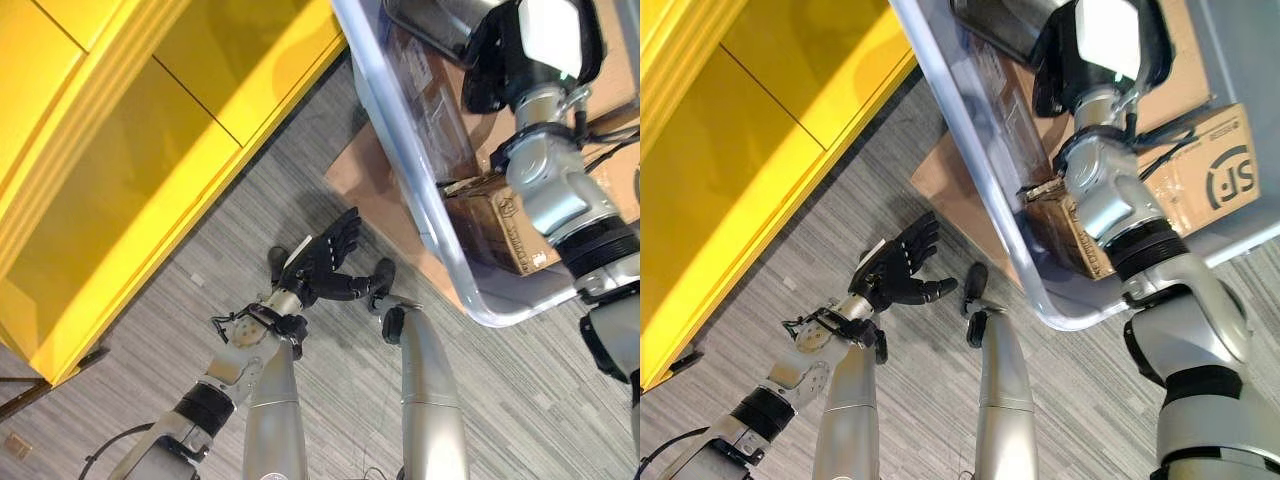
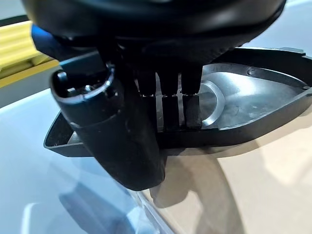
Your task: Move parts from the plastic box to the shelf.
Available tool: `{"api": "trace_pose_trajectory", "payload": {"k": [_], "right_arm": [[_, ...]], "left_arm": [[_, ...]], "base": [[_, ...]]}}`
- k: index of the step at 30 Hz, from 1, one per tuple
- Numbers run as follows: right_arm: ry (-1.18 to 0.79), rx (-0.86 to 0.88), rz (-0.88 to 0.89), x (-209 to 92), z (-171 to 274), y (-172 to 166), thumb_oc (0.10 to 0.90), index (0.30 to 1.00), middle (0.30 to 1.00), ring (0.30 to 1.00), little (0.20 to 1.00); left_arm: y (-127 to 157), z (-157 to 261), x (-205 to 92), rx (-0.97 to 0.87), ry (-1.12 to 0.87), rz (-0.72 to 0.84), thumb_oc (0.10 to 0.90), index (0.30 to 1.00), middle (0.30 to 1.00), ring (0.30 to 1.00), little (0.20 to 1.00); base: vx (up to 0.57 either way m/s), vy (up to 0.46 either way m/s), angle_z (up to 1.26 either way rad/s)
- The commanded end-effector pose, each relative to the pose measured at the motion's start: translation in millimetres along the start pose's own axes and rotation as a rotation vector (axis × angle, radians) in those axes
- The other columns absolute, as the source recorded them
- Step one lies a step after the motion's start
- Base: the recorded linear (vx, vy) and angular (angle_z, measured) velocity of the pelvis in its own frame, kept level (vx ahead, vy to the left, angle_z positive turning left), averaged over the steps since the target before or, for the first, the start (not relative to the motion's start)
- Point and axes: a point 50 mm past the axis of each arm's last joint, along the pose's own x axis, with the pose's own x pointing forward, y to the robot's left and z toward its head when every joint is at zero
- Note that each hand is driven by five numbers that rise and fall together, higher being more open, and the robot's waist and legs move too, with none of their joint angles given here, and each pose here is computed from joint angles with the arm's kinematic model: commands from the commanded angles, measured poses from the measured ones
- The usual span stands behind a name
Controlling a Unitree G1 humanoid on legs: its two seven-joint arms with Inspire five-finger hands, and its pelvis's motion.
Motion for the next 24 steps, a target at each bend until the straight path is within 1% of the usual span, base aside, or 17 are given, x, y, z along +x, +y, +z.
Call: {"api": "trace_pose_trajectory", "payload": {"k": [1, 8, 14, 18, 19, 23, 24], "right_arm": [[0.099, 0.012, -0.122, 0.5, -24.1, -21.3, 0.4, 0.3, 0.3, 0.3, 0.3], [0.084, 0.073, -0.129, -8.3, -24.9, -17.4, 0.4, 0.3, 0.3, 0.3, 0.3], [0.043, 0.148, -0.104, -23.0, -24.0, -10.9, 0.4, 0.3, 0.3, 0.3, 0.3], [-0.002, 0.176, -0.075, -35.7, -22.5, -7.0, 0.4, 0.3, 0.3, 0.3, 0.3], [-0.029, 0.183, -0.063, -44.0, -21.2, -3.1, 0.4, 0.3, 0.3, 0.3, 0.3], [-0.063, 0.214, -0.021, -58.6, -21.4, 1.1, 0.4, 0.3, 0.3, 0.3, 0.3], [-0.084, 0.213, 0.019, -69.2, -22.6, 4.6, 0.4, 0.3, 0.3, 0.3, 0.3]], "left_arm": [[-27.2, 35.5, 17.2, -0.01, -0.2, -0.098, 0.9, 1.0, 1.0, 1.0, 1.0], [-31.1, 40.5, 22.8, -0.05, -0.226, -0.082, 0.9, 1.0, 1.0, 1.0, 1.0], [-30.4, 47.2, 25.2, -0.074, -0.246, -0.043, 0.9, 1.0, 1.0, 1.0, 1.0], [-28.3, 48.5, 23.8, -0.091, -0.254, -0.019, 0.9, 1.0, 1.0, 1.0, 1.0], [-27.2, 48.7, 22.7, -0.102, -0.256, -0.005, 0.9, 1.0, 1.0, 1.0, 1.0], [-25.0, 48.4, 20.2, -0.106, -0.259, 0.018, 0.9, 1.0, 1.0, 1.0, 1.0], [-22.7, 49.6, 18.5, -0.106, -0.264, 0.036, 0.9, 1.0, 1.0, 1.0, 1.0]], "base": [[-0.01, 0.113, -0.13], [-0.01, 0.118, -0.11], [-0.01, 0.122, -0.07], [0.0, 0.117, -0.05], [0.02, 0.108, -0.07], [0.01, 0.121, -0.12], [0.0, 0.13, -0.13]]}}
